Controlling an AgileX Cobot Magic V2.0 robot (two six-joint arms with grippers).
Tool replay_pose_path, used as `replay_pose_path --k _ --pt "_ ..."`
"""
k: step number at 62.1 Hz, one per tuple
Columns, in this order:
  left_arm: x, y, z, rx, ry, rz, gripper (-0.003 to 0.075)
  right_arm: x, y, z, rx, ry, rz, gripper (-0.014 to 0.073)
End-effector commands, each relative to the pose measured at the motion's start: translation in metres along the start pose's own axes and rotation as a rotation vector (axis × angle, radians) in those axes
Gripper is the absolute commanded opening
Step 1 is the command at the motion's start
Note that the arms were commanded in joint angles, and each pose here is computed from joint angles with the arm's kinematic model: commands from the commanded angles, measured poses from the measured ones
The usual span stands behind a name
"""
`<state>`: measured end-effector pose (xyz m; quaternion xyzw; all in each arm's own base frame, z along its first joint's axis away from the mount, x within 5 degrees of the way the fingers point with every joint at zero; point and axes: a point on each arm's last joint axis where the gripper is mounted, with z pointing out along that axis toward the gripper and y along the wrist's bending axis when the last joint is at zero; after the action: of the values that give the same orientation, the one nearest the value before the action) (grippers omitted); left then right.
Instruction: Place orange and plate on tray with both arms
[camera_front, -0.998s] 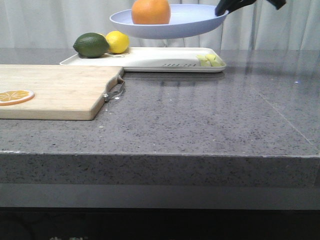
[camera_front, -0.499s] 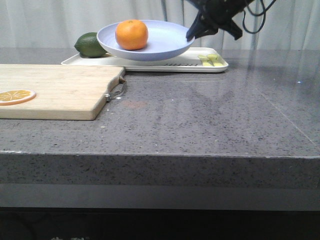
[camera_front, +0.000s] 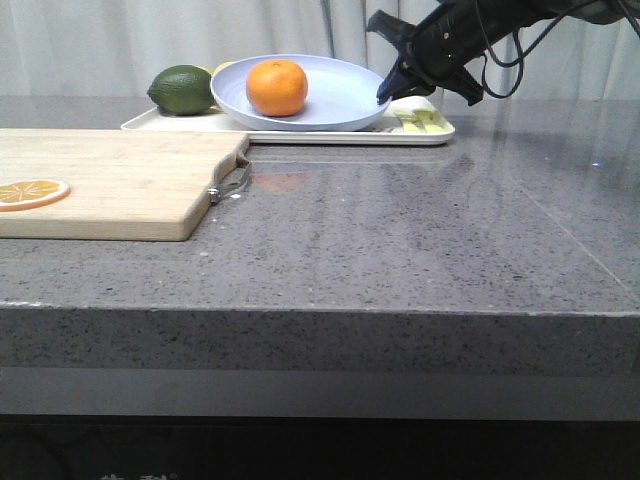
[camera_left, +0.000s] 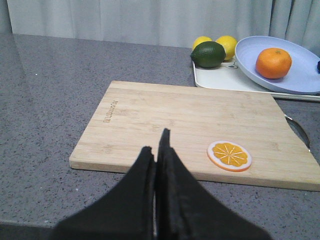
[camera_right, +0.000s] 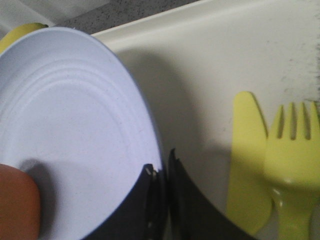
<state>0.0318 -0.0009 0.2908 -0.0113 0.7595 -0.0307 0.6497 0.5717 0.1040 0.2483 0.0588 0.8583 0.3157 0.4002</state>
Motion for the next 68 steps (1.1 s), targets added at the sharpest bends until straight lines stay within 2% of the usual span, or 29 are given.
replay_pose_path --k 1,23,27,32,36,47,50,56,68 --pt "-0.016 -0.001 -0.002 0.007 -0.1 -0.013 -0.0018 -0.036 0.037 -0.042 -0.088 -0.162 -0.016 -0.0002" --pt "-0.016 -0.001 -0.002 0.007 -0.1 -0.013 -0.0018 -0.037 0.04 -0.047 -0.086 -0.148 -0.029 0.0344" --pt "-0.016 -0.001 -0.002 0.007 -0.1 -0.013 -0.0018 -0.044 0.046 -0.061 -0.092 -0.146 -0.043 0.0378" --pt "-0.016 -0.001 -0.002 0.007 -0.1 -0.013 -0.0018 -0.054 0.057 -0.086 -0.086 -0.143 -0.086 0.0377" --pt "-0.016 -0.001 -0.002 0.007 -0.1 -0.013 -0.0018 -0.058 0.066 -0.107 -0.052 -0.119 -0.14 0.034" --pt "-0.016 -0.001 -0.002 0.007 -0.1 -0.013 -0.0018 -0.058 0.08 -0.154 0.115 -0.014 -0.257 0.0056" --pt "-0.016 -0.001 -0.002 0.007 -0.1 -0.013 -0.0018 -0.058 0.082 -0.161 0.138 0.006 -0.269 0.0003" --pt "-0.016 -0.001 -0.002 0.007 -0.102 -0.013 -0.0018 -0.058 0.084 -0.17 0.165 0.013 -0.282 -0.0054" --pt "-0.016 -0.001 -0.002 0.007 -0.104 -0.013 -0.0018 -0.065 0.1 -0.198 0.179 -0.042 -0.31 -0.0062"
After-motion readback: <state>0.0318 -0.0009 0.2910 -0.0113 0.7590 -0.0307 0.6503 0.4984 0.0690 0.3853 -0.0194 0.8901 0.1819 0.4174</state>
